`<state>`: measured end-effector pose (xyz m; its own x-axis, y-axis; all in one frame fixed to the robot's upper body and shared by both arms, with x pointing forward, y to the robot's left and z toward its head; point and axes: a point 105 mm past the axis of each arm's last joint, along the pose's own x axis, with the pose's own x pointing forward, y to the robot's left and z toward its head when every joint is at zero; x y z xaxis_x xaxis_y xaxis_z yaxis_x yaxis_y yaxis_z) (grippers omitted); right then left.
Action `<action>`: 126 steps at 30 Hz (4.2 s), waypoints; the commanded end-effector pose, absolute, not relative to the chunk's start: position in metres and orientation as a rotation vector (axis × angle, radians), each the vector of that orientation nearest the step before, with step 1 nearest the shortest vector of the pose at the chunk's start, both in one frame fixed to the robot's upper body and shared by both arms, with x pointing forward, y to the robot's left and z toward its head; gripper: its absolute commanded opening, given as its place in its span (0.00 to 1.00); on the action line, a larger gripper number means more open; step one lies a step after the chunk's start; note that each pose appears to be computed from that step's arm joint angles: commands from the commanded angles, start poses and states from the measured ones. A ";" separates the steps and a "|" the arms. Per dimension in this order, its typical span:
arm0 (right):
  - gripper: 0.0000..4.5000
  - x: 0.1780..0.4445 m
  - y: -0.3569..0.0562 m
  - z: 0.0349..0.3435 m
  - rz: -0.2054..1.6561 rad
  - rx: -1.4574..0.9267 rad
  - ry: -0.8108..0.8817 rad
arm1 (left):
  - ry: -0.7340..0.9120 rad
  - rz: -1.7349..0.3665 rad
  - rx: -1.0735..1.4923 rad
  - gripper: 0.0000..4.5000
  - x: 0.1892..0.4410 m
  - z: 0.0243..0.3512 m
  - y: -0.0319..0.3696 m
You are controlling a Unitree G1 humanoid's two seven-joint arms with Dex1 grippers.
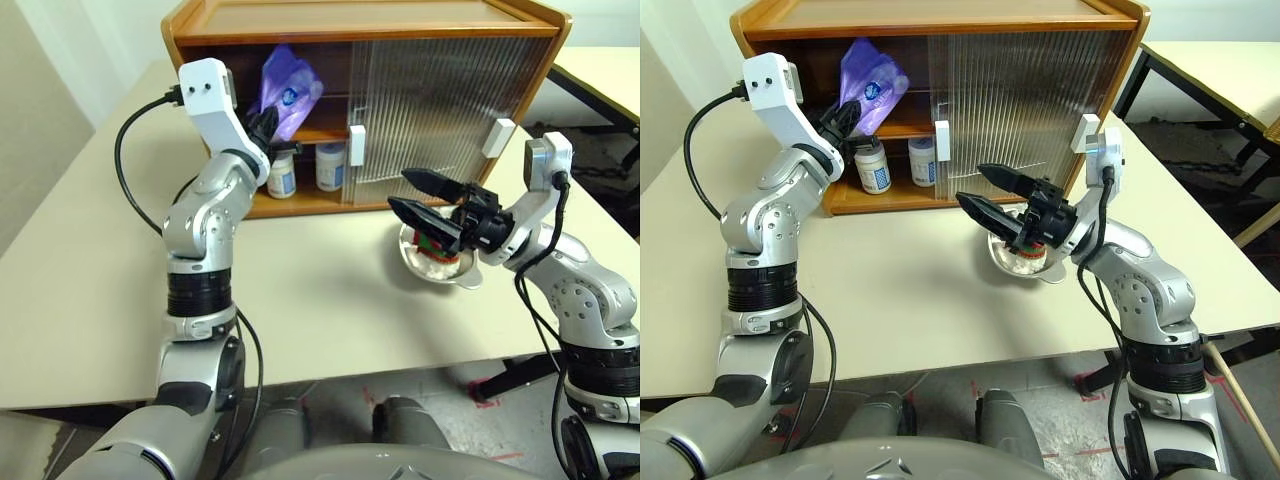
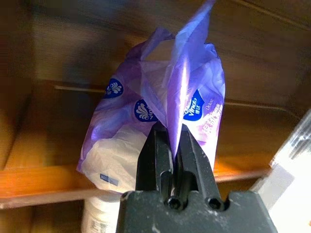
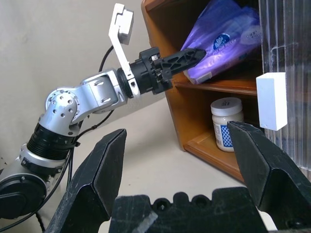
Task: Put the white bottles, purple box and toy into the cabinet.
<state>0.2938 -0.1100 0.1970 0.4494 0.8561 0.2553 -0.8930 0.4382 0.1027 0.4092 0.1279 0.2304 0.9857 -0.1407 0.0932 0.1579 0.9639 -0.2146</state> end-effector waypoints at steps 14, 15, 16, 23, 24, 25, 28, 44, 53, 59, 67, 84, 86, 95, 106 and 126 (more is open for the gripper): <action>1.00 0.291 -0.111 0.196 1.077 0.219 -0.185 | -0.084 -0.069 -0.232 0.61 0.426 0.235 0.120; 1.00 0.291 -0.111 0.196 1.077 0.219 -0.185 | -0.096 -0.076 -0.231 0.70 0.426 0.237 0.120; 1.00 0.291 -0.111 0.196 1.078 0.218 -0.184 | -0.108 -0.091 -0.229 0.78 0.425 0.239 0.118; 1.00 0.292 -0.109 0.196 1.088 0.217 -0.180 | -0.180 -0.207 -0.293 0.99 0.414 0.250 0.109; 1.00 0.292 -0.109 0.196 1.089 0.217 -0.179 | -0.189 -0.224 -0.308 0.99 0.412 0.252 0.108; 1.00 0.292 -0.109 0.196 1.090 0.217 -0.178 | -0.195 -0.233 -0.317 0.99 0.411 0.253 0.108; 1.00 0.293 -0.109 0.196 1.094 0.215 -0.175 | -0.225 -0.297 -0.352 0.99 0.403 0.258 0.106; 1.00 0.294 -0.110 0.192 1.107 0.208 -0.157 | -0.280 -0.681 -0.222 0.99 0.357 0.258 0.118; 1.00 0.294 -0.109 0.192 1.109 0.210 -0.153 | -0.204 -0.533 -0.159 0.53 0.369 0.230 0.157; 1.00 0.294 -0.109 0.193 1.107 0.209 -0.154 | -0.158 -0.453 -0.145 0.01 0.376 0.211 0.155; 1.00 0.293 -0.110 0.193 1.102 0.207 -0.155 | -0.130 -0.372 -0.139 0.01 0.388 0.192 0.149; 1.00 0.293 -0.111 0.193 1.089 0.207 -0.159 | -0.167 -0.344 -0.157 0.01 0.411 0.193 0.124; 1.00 0.292 -0.110 0.193 1.088 0.207 -0.159 | -0.167 -0.342 -0.157 0.01 0.414 0.193 0.121; 1.00 0.292 -0.110 0.193 1.085 0.207 -0.160 | -0.171 -0.285 -0.156 0.01 0.427 0.188 0.120; 1.00 0.292 -0.111 0.193 1.083 0.206 -0.160 | -0.192 -0.324 -0.175 0.01 0.430 0.191 0.106; 1.00 0.296 -0.111 0.193 1.113 0.197 -0.138 | -0.261 -0.776 -0.143 0.01 0.351 0.203 0.030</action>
